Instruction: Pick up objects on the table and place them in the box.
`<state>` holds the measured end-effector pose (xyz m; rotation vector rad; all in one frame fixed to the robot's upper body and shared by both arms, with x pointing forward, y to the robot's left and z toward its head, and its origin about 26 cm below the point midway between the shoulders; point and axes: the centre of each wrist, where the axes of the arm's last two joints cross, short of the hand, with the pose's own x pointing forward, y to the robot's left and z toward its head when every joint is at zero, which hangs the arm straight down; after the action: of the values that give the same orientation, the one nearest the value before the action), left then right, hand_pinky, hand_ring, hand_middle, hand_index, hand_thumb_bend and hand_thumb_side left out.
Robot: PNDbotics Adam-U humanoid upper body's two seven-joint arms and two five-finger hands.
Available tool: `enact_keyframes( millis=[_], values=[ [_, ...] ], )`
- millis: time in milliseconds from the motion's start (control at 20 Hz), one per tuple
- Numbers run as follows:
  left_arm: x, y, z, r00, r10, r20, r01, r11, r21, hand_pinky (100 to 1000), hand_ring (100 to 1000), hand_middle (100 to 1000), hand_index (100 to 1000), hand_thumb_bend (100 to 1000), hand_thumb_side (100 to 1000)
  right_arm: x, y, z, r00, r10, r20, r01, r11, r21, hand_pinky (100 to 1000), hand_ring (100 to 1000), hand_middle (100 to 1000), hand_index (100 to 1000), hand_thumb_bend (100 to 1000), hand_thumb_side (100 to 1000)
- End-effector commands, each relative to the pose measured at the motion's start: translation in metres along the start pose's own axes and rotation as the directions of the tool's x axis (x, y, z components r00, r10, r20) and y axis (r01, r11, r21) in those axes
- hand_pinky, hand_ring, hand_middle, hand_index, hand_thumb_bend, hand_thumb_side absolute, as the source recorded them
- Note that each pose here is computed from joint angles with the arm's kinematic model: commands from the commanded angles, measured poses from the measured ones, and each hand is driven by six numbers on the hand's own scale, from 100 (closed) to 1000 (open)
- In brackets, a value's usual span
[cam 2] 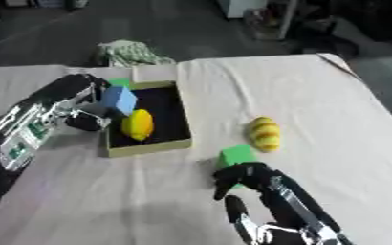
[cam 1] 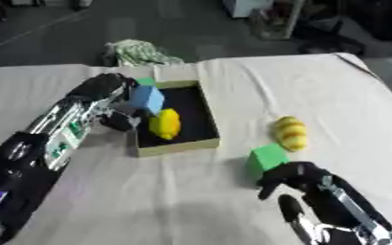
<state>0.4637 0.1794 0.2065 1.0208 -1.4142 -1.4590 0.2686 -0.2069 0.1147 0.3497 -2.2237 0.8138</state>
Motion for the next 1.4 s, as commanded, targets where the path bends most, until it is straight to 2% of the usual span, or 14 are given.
enact_keyframes(
  millis=[50, 150, 200, 400, 750, 800, 900, 1000, 1150, 1200, 1400],
  values=[
    [0.001, 0.006, -0.001, 1.000, -0.020, 0.000, 0.020, 1.000, 0.000, 741, 621, 601, 926, 100, 281, 0.006, -0.003, -0.004, 1.000, 0.009, 0.030, -0.009, 1.000, 0.003, 722, 578, 542, 763, 100, 392],
    [0.000, 0.005, -0.001, 1.000, -0.026, 0.001, 0.026, 1.000, -0.013, 748, 631, 624, 949, 100, 369, 0.006, -0.003, -0.004, 1.000, 0.009, 0.029, -0.009, 1.000, 0.002, 722, 578, 542, 763, 100, 392],
    [0.000, 0.005, -0.001, 1.000, -0.029, 0.003, 0.029, 0.999, -0.021, 756, 650, 664, 962, 100, 466, 0.006, -0.003, -0.004, 1.000, 0.009, 0.029, -0.009, 1.000, 0.001, 722, 578, 542, 763, 100, 392],
    [-0.003, 0.010, 0.000, 0.999, -0.039, 0.014, 0.039, 0.999, -0.034, 794, 732, 783, 979, 100, 676, 0.006, -0.003, -0.004, 1.000, 0.011, 0.027, -0.011, 1.000, -0.001, 722, 578, 541, 762, 100, 392],
    [-0.012, 0.018, 0.006, 0.998, -0.064, 0.018, 0.064, 0.997, -0.050, 843, 794, 872, 976, 102, 749, 0.006, -0.004, -0.003, 1.000, 0.015, 0.023, -0.015, 1.000, -0.006, 722, 578, 540, 762, 100, 392],
    [-0.013, 0.019, 0.007, 0.998, -0.068, 0.018, 0.069, 0.996, -0.053, 849, 803, 884, 978, 119, 762, 0.006, -0.004, -0.003, 1.000, 0.016, 0.023, -0.016, 1.000, -0.007, 722, 578, 540, 762, 100, 391],
    [-0.014, 0.020, 0.007, 0.997, -0.079, 0.016, 0.080, 0.995, -0.056, 857, 813, 899, 981, 170, 854, 0.006, -0.004, -0.003, 1.000, 0.016, 0.022, -0.016, 1.000, -0.007, 722, 578, 539, 762, 100, 391],
    [-0.015, 0.021, 0.008, 0.996, -0.089, 0.014, 0.090, 0.995, -0.047, 859, 817, 905, 984, 212, 892, 0.006, -0.004, -0.003, 1.000, 0.016, 0.022, -0.016, 1.000, -0.007, 722, 578, 539, 762, 100, 390],
    [-0.015, 0.022, 0.009, 0.995, -0.098, 0.011, 0.098, 0.995, -0.037, 859, 817, 905, 984, 212, 892, 0.006, -0.004, -0.003, 1.000, 0.016, 0.021, -0.016, 1.000, -0.008, 722, 578, 539, 762, 100, 390],
    [-0.015, 0.022, 0.009, 0.995, -0.101, 0.010, 0.101, 0.994, -0.032, 858, 819, 909, 988, 272, 990, 0.006, -0.004, -0.003, 1.000, 0.016, 0.021, -0.016, 1.000, -0.008, 723, 578, 538, 762, 100, 390],
    [-0.013, 0.021, 0.008, 0.992, -0.126, 0.014, 0.126, 0.992, -0.016, 859, 824, 916, 994, 325, 1000, 0.006, -0.004, -0.003, 1.000, 0.016, 0.022, -0.016, 1.000, -0.008, 723, 578, 537, 762, 100, 391]
  ],
)
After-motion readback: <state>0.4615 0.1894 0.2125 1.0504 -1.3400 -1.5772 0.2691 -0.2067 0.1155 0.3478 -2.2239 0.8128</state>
